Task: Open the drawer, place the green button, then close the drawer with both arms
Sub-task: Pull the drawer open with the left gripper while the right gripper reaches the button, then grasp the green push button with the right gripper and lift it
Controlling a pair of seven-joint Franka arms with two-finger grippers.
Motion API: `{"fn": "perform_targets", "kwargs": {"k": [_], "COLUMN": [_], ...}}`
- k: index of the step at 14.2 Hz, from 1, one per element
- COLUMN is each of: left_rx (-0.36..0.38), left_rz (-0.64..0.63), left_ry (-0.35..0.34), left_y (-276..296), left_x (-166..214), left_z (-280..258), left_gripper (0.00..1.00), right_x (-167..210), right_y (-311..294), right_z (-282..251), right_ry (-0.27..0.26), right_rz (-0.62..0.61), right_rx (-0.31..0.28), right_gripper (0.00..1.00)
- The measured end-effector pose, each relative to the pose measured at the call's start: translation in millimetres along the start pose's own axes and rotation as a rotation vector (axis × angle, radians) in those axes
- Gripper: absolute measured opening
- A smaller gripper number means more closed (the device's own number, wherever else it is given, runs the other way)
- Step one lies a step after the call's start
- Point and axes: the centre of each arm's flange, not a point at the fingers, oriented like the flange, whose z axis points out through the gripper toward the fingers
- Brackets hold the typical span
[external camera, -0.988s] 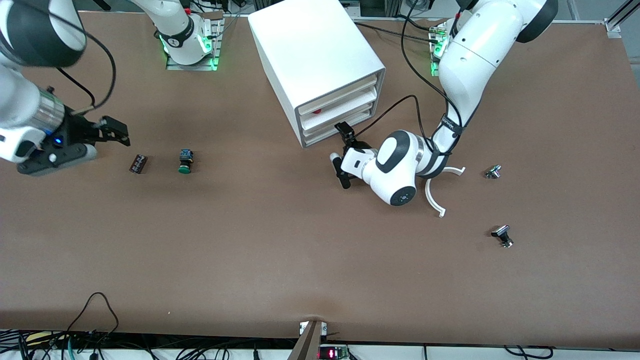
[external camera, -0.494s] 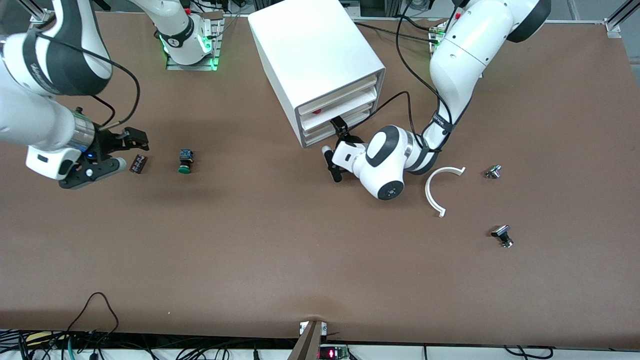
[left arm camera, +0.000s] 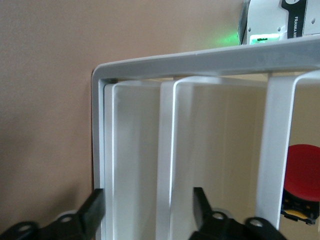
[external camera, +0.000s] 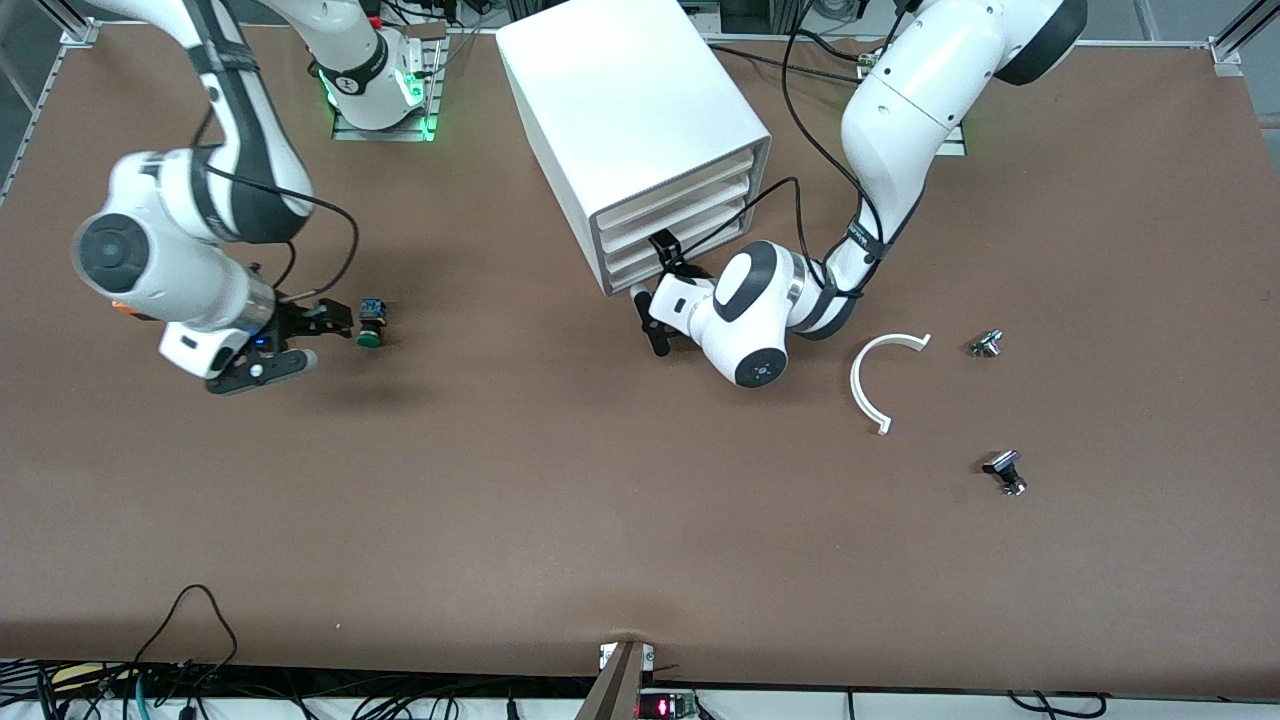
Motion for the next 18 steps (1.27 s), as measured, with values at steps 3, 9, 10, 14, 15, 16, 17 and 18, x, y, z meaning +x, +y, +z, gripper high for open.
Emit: {"fn": "perform_targets", "kwargs": {"k": [3, 9, 10, 14, 15, 16, 17, 18], "left_rx": [0.000, -0.002, -0.001, 0.001, 0.000, 0.003, 0.005, 0.014], "left_rz": [0.000, 0.004, 0.004, 0.003, 0.003, 0.001, 0.000, -0.001], "left_ry": [0.000, 0.000, 0.000, 0.008, 0.009, 0.011, 0.014, 0.023], "left_y": [0, 2, 2, 1, 1, 0, 0, -2], "left_x": [0, 1, 1, 0, 0, -1, -2, -2], "left_z": [0, -2, -2, -8, -10, -12, -16, -23], "left_gripper": [0.58, 0.32, 0.32, 0.23, 0.21, 0.20, 0.15, 0.15], "right_x": [-20, -50, -56, -74, -76, -77, -77, -77], "right_y": [-6, -9, -10, -12, -13, -17, -21, -25], "right_z": [43, 90, 99, 131, 137, 142, 144, 145], "right_ry": [0.015, 0.029, 0.039, 0.063, 0.067, 0.070, 0.071, 0.072], "right_rz": [0.033, 0.072, 0.075, 0.089, 0.097, 0.101, 0.102, 0.105], "right_rx": [-0.006, -0.011, -0.013, -0.021, -0.021, -0.020, -0.018, -0.016], "right_gripper": [1.00, 1.00, 1.00, 0.98, 0.97, 0.97, 0.92, 0.82]}}
